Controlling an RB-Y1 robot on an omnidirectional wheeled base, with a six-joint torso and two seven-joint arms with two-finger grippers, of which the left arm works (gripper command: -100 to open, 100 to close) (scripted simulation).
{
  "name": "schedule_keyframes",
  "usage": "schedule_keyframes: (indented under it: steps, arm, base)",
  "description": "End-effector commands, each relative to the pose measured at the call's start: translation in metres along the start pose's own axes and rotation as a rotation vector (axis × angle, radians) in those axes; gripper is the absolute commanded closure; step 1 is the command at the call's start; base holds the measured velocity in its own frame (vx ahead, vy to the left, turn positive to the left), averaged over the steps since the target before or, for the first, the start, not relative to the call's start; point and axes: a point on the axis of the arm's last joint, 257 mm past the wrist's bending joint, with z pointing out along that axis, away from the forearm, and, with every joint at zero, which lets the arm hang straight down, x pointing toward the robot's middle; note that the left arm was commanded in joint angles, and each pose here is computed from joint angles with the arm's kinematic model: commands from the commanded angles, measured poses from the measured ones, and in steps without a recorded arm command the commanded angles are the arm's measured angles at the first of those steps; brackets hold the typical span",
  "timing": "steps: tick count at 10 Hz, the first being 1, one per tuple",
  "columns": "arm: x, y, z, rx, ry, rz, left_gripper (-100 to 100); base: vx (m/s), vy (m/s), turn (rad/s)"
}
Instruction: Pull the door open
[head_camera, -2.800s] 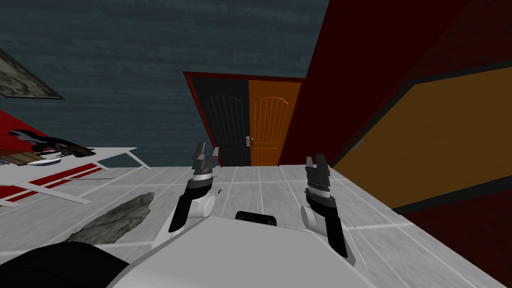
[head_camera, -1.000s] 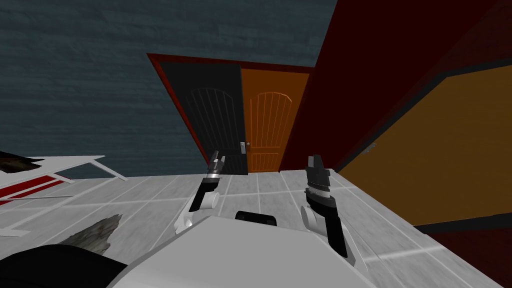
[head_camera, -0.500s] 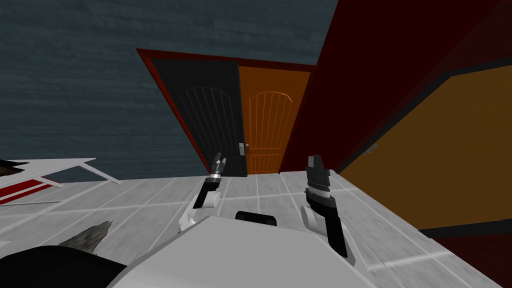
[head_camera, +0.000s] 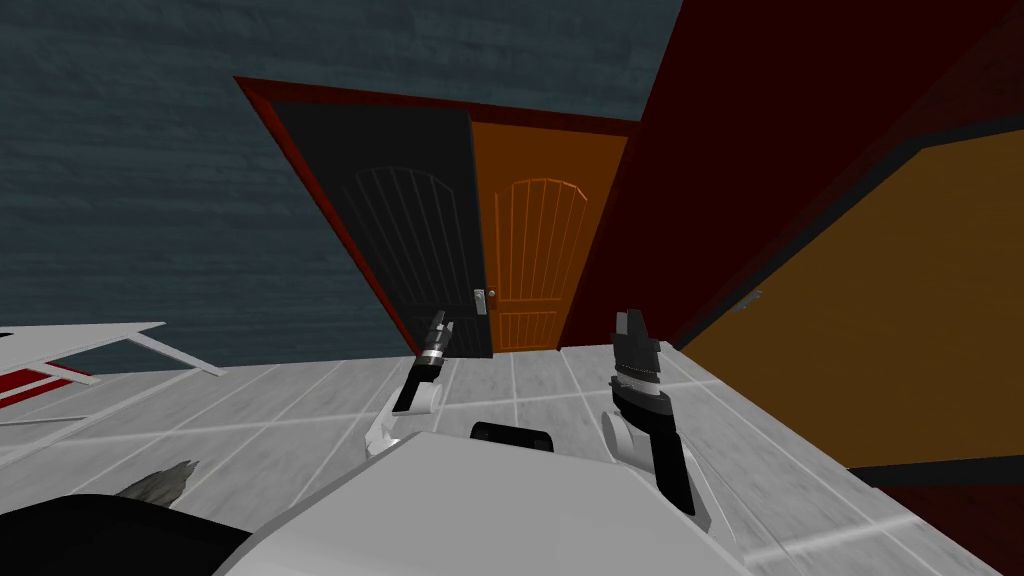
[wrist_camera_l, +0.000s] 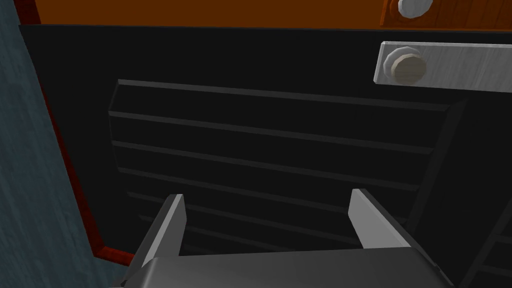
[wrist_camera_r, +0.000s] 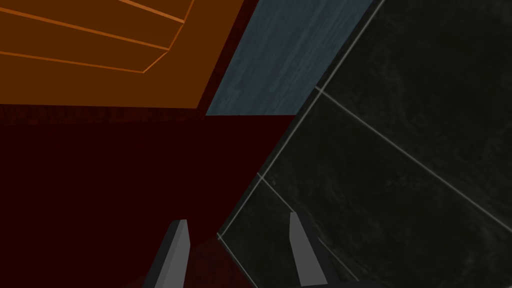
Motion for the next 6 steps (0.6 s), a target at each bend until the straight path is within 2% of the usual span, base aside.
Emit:
schedule_keyframes:
  steps: [1, 6]
  arm:
    - [-0.002, 0.013, 0.0013, -0.026, -0.005, 0.004, -100]
    - [-0.01, 0.05, 0.0, -0.101, -0.02, 0.013, -100]
  base:
    - [0.09, -0.016, -0.015]
    - [0.101, 0.003, -0.014]
